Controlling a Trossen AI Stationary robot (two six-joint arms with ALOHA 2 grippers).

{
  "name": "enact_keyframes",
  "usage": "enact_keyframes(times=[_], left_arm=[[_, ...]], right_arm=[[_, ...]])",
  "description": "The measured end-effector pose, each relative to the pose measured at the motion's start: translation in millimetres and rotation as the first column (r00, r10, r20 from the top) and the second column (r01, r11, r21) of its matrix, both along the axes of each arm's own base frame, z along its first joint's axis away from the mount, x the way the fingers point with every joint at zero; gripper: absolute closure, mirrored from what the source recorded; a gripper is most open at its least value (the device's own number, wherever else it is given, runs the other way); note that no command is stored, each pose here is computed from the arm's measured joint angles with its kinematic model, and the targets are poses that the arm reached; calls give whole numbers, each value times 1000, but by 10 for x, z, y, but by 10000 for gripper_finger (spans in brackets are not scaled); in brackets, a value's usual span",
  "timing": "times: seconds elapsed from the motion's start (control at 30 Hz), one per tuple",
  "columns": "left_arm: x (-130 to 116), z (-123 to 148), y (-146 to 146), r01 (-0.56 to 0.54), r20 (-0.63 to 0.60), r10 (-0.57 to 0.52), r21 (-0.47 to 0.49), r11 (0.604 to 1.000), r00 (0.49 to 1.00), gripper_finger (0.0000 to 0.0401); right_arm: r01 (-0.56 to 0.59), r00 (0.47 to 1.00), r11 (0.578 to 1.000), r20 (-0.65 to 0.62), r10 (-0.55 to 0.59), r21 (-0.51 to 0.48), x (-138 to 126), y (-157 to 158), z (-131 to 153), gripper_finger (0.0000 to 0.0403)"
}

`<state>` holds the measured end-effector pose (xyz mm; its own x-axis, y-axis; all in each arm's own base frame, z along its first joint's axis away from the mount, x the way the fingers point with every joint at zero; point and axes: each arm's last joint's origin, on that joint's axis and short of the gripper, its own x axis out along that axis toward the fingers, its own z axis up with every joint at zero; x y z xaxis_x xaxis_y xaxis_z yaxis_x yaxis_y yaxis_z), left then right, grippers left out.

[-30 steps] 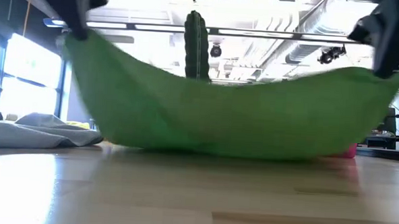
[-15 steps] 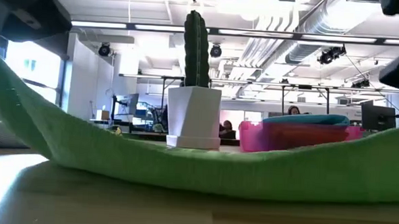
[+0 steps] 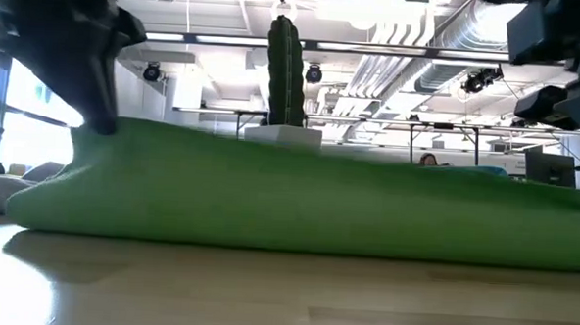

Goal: Fold microfiber towels
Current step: Fold the yellow green towel

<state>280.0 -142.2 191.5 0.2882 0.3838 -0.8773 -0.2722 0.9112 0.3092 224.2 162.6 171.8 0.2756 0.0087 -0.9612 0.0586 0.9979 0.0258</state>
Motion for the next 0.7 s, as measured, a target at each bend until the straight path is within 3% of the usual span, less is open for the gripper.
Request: enact_keyframes(times=[0.37, 0.7], left_arm=[[39, -202, 454, -88, -55, 94, 97, 991, 994, 401], [88, -253, 822, -151, -42, 166, 246, 958, 985, 400]], right_arm=[[-49, 999, 986, -27, 46, -157, 124, -337, 6, 403], [8, 995, 957, -91, -36, -291, 218, -767, -2, 403]])
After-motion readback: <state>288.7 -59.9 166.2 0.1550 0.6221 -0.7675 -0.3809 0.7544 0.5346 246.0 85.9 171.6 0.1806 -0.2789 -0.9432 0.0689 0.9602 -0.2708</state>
